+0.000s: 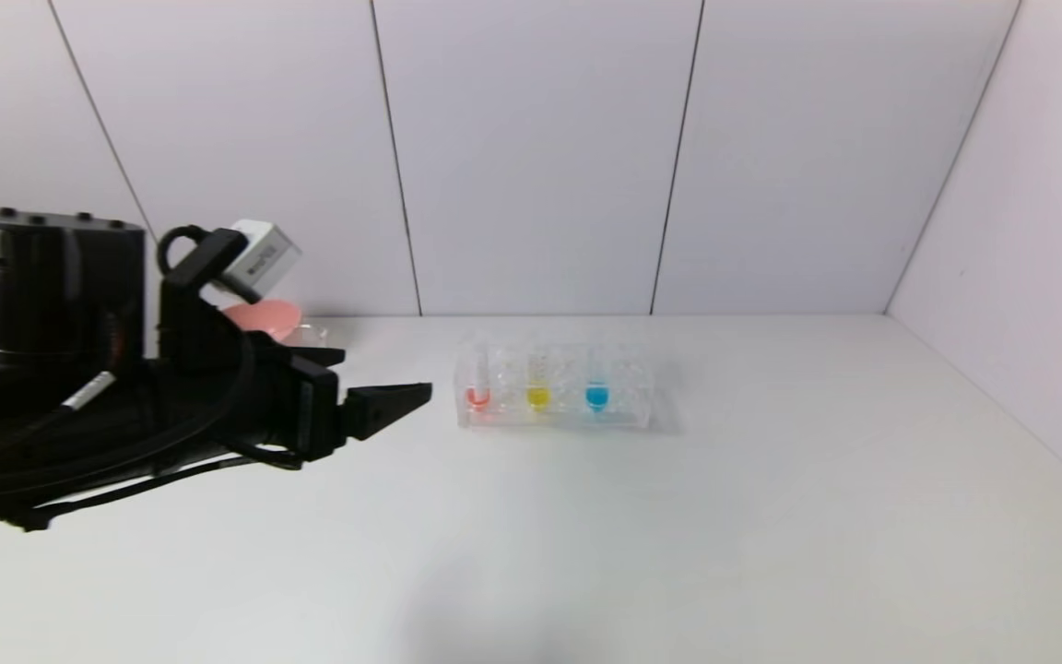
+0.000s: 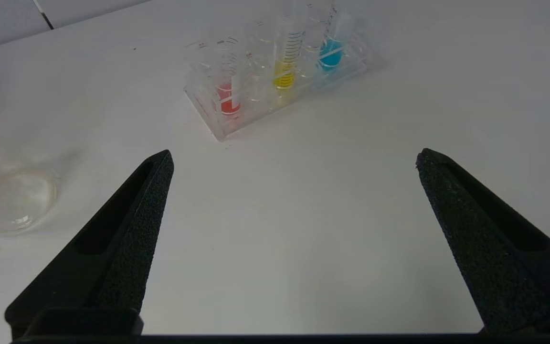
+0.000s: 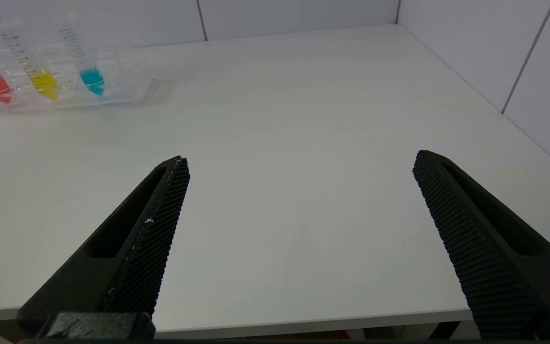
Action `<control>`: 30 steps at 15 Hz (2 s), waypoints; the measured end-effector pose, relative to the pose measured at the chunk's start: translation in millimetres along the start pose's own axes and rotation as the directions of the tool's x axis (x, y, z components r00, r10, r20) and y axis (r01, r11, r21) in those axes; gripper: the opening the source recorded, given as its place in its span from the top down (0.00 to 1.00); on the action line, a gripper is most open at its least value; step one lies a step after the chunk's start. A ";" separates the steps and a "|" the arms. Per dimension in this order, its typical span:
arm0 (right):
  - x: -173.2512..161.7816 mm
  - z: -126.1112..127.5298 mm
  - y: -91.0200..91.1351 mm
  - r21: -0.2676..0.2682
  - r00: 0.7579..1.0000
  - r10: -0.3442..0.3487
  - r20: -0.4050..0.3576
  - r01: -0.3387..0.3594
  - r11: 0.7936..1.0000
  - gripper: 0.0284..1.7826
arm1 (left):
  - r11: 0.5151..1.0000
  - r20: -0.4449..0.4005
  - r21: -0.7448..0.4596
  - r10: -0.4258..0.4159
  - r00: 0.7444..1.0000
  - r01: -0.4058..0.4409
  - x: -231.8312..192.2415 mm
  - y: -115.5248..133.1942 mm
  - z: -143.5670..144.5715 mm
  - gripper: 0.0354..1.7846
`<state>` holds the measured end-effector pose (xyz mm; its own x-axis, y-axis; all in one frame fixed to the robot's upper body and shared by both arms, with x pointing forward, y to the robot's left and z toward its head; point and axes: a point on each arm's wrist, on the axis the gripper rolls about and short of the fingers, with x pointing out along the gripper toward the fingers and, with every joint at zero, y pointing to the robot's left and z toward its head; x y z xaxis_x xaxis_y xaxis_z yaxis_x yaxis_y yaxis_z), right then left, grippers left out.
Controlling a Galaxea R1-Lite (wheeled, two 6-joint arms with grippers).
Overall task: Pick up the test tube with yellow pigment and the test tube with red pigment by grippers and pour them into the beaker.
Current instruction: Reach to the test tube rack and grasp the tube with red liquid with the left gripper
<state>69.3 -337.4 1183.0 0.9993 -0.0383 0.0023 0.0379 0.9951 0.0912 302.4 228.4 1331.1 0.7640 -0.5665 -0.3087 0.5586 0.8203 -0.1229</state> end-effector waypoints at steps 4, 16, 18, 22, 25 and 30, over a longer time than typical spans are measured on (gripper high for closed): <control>0.0 0.0 0.0 0.000 1.000 0.000 0.000 0.000 1.000 0.04 | 0.976 -0.038 -0.076 0.203 0.978 -0.206 60.3 -24.8 -2.6 0.01; 0.0 0.0 0.0 0.000 1.000 0.000 0.000 0.000 1.000 0.04 | 0.864 0.032 -0.136 0.492 0.870 -0.484 155.0 -30.8 -24.6 0.01; 0.0 0.0 0.0 0.000 1.000 0.000 0.000 0.000 1.000 0.04 | 0.859 0.048 -0.141 0.503 0.863 -0.493 165.1 -30.2 -30.0 0.01; 0.0 0.0 0.0 0.000 1.000 0.000 0.000 0.000 1.000 0.04 | 0.848 0.074 -0.154 0.522 0.850 -0.508 183.0 -27.9 -38.6 0.01; 0.0 0.0 0.0 0.000 1.000 0.000 0.000 0.000 1.000 0.04 | 0.845 0.078 -0.149 0.528 0.846 -0.514 192.4 -25.8 -40.0 0.01; 0.0 0.0 0.0 0.000 1.000 0.000 0.000 0.000 1.000 0.04 | 0.842 0.069 -0.130 0.534 0.843 -0.523 201.5 -24.1 -45.1 0.12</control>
<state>69.3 -337.4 1183.0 0.9993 -0.0383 0.0023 0.0379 0.9951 0.0917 428.4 98.1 1229.3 0.9643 -0.0450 -0.2608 0.0290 0.9975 -0.0649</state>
